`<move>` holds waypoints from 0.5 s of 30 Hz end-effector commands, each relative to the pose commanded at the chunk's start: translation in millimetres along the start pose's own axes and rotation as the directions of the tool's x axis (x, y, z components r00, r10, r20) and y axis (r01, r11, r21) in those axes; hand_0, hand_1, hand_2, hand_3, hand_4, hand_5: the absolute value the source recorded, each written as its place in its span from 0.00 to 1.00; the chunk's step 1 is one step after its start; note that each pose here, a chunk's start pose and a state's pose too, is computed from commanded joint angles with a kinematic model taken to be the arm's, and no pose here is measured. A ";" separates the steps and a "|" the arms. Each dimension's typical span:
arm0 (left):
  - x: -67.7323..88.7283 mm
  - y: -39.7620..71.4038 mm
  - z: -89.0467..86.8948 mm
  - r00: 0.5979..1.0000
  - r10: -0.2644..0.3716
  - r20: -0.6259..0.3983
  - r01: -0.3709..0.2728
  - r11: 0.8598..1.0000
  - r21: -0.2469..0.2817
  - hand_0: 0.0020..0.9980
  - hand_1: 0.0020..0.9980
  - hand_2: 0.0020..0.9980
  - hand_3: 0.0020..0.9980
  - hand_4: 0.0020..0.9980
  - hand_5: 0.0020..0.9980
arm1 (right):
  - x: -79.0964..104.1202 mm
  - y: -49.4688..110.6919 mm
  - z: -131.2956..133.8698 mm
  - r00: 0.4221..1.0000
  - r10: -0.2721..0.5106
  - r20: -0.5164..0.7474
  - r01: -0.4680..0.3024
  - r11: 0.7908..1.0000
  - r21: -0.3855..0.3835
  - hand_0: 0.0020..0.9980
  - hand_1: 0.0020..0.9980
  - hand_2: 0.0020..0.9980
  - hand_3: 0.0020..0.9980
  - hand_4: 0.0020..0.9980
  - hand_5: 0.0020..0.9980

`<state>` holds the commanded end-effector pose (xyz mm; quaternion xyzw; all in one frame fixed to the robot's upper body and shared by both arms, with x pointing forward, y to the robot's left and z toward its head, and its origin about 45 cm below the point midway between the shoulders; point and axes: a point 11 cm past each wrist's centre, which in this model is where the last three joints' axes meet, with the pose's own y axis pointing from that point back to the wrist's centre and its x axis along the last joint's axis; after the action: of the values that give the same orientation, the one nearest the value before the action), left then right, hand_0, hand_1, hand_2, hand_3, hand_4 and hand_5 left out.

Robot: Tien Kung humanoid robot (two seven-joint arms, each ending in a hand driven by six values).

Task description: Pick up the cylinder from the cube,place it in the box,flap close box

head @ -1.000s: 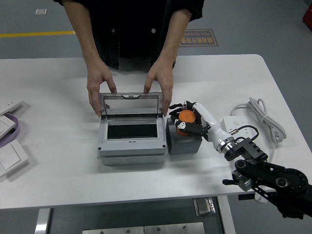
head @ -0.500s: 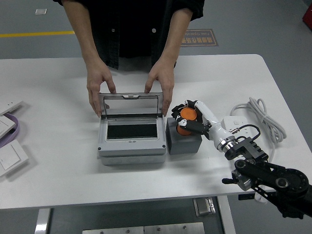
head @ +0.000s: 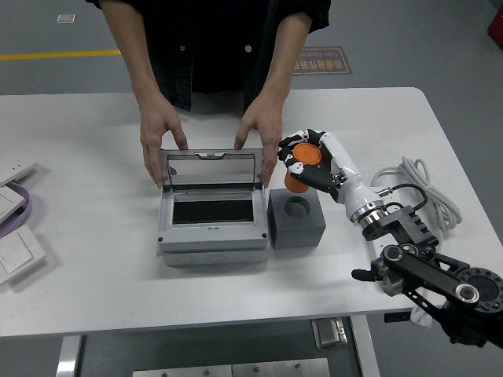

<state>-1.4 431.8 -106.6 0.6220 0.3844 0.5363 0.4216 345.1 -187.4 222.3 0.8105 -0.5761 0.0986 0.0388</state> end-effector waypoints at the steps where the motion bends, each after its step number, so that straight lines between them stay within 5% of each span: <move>1: -0.3 -0.1 -1.4 1.000 0.000 -0.001 0.000 1.000 0.003 0.60 0.55 0.57 0.61 0.72 0.22 | -4.5 -2.5 -9.5 1.000 -0.014 -0.010 0.014 1.000 0.017 0.46 0.43 0.41 0.34 0.00 0.00; 2: -0.5 -0.2 -3.0 1.000 0.000 -0.002 0.000 1.000 0.006 0.60 0.55 0.57 0.61 0.72 0.24 | -10.8 -5.4 -19.9 0.999 -0.033 -0.021 0.034 0.999 0.036 0.13 0.20 0.26 0.21 0.00 0.00; 7: 1.0 -0.4 -8.8 1.000 0.002 -0.002 -0.002 1.000 0.022 0.60 0.55 0.57 0.61 0.72 0.24 | -62.2 -19.2 -62.7 0.976 -0.189 -0.106 0.199 0.975 0.094 0.13 0.20 0.26 0.21 0.00 0.00; 8: 1.9 -0.4 -8.9 1.000 0.004 -0.001 -0.004 1.000 0.023 0.60 0.55 0.57 0.62 0.73 0.33 | -71.1 -21.8 -67.3 0.968 -0.215 -0.130 0.228 0.969 0.094 0.00 0.14 0.24 0.18 0.00 0.00; 13: 8.0 -0.3 -5.3 1.000 0.014 0.001 -0.014 1.000 0.018 0.60 0.55 0.57 0.62 0.73 0.33 | -116.6 -32.1 -84.3 0.882 -0.347 -0.320 0.380 0.924 0.045 0.00 0.14 0.24 0.18 0.00 0.00; 15: 9.4 -0.2 -4.0 1.000 0.017 0.001 -0.017 1.000 0.016 0.60 0.54 0.57 0.61 0.72 0.25 | -127.1 -35.6 -86.0 0.826 -0.377 -0.419 0.416 0.909 0.003 0.00 0.13 0.24 0.19 0.00 0.00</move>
<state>-4.1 441.1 -103.2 0.6286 0.3832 0.5367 0.4123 328.4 -42.7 282.1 0.8743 -0.3686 0.2829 0.1401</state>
